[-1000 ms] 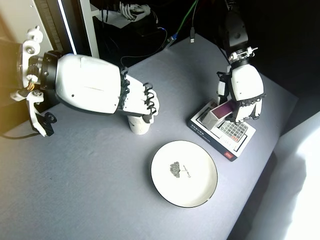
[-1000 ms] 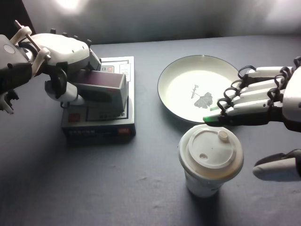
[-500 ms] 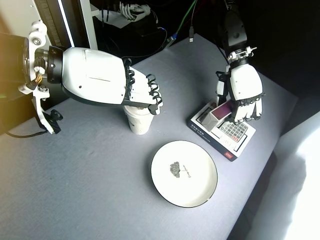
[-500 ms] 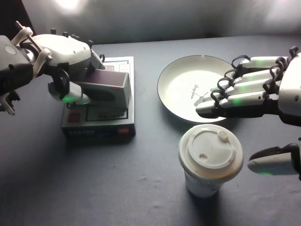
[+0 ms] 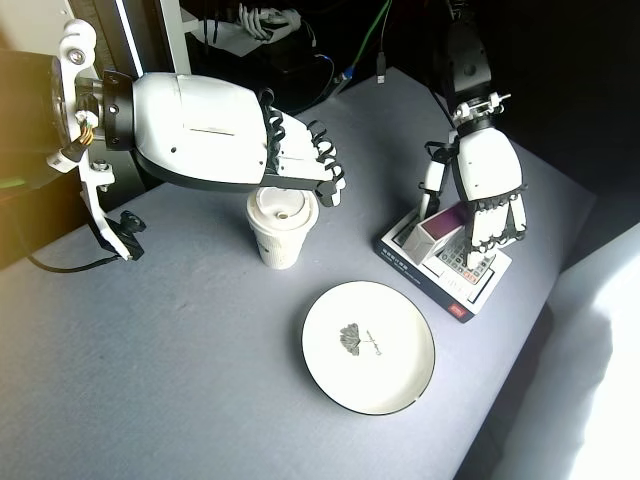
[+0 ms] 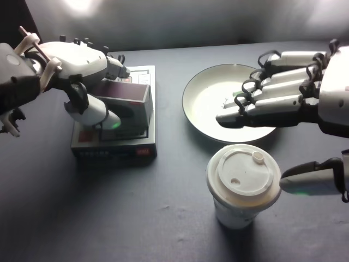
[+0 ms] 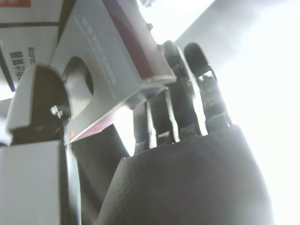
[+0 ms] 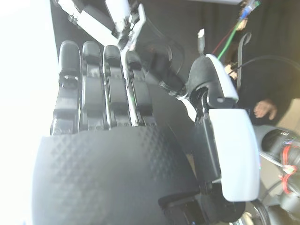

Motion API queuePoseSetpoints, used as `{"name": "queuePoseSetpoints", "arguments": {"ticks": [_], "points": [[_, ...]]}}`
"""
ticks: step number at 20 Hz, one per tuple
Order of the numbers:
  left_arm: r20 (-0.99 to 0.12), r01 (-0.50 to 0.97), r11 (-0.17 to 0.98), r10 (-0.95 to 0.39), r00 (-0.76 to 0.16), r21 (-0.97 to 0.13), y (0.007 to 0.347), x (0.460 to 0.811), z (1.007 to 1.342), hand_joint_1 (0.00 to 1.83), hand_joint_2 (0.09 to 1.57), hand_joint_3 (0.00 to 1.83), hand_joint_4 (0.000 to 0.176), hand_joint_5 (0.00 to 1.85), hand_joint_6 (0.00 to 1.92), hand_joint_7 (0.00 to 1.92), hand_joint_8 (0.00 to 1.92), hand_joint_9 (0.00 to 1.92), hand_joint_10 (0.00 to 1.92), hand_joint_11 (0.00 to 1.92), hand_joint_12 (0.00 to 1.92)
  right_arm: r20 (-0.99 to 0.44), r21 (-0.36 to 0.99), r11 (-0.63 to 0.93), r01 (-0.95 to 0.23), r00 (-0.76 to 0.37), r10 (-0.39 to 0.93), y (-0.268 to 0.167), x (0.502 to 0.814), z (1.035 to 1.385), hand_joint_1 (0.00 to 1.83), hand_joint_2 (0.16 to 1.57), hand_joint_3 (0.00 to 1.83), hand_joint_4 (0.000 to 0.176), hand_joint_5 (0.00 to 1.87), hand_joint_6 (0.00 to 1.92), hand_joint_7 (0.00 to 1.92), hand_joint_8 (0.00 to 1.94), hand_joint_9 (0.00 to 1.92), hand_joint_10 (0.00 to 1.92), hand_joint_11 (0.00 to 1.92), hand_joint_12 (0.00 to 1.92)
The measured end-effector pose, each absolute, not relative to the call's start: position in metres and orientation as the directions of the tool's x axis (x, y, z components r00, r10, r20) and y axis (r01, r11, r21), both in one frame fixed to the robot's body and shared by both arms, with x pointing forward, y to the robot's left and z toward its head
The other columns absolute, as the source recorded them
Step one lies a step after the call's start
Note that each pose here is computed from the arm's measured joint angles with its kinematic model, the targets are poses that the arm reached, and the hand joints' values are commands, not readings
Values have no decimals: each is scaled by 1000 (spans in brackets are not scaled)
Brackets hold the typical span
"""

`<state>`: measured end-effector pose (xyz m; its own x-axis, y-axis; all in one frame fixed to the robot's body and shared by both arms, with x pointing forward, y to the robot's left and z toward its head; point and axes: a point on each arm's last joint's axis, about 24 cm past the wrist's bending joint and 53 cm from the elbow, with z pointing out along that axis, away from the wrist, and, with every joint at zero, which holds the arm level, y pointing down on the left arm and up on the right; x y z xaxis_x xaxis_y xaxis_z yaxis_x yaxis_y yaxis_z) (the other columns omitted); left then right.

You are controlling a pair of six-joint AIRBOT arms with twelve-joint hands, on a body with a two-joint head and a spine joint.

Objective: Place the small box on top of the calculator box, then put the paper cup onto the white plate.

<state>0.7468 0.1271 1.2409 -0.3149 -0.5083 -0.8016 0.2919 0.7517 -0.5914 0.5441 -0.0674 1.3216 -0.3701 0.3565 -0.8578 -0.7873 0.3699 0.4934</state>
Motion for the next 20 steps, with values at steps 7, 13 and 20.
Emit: {"name": "queuePoseSetpoints", "arguments": {"ticks": [7,13,20], "points": [[-824,365,739,-520,-224,-566,144,730,1281,550,944,0,0,1,0,13,0,50,0,0,322,-860,488,373,-789,-362,359,-70,544,1322,565,1091,0,0,19,0,17,0,15,0,0,221],[-844,453,712,-462,-273,-536,141,686,1274,495,922,0,0,0,0,0,0,5,0,0,234,-860,509,411,-756,-422,288,-60,546,1285,670,929,0,0,0,0,0,0,0,0,0,0],[-875,572,662,-383,-297,-484,140,628,1261,378,913,0,0,0,0,38,5,47,7,0,238,-836,545,384,-745,-454,308,-47,550,1288,1089,830,0,0,0,0,0,0,0,0,0,0]]}}
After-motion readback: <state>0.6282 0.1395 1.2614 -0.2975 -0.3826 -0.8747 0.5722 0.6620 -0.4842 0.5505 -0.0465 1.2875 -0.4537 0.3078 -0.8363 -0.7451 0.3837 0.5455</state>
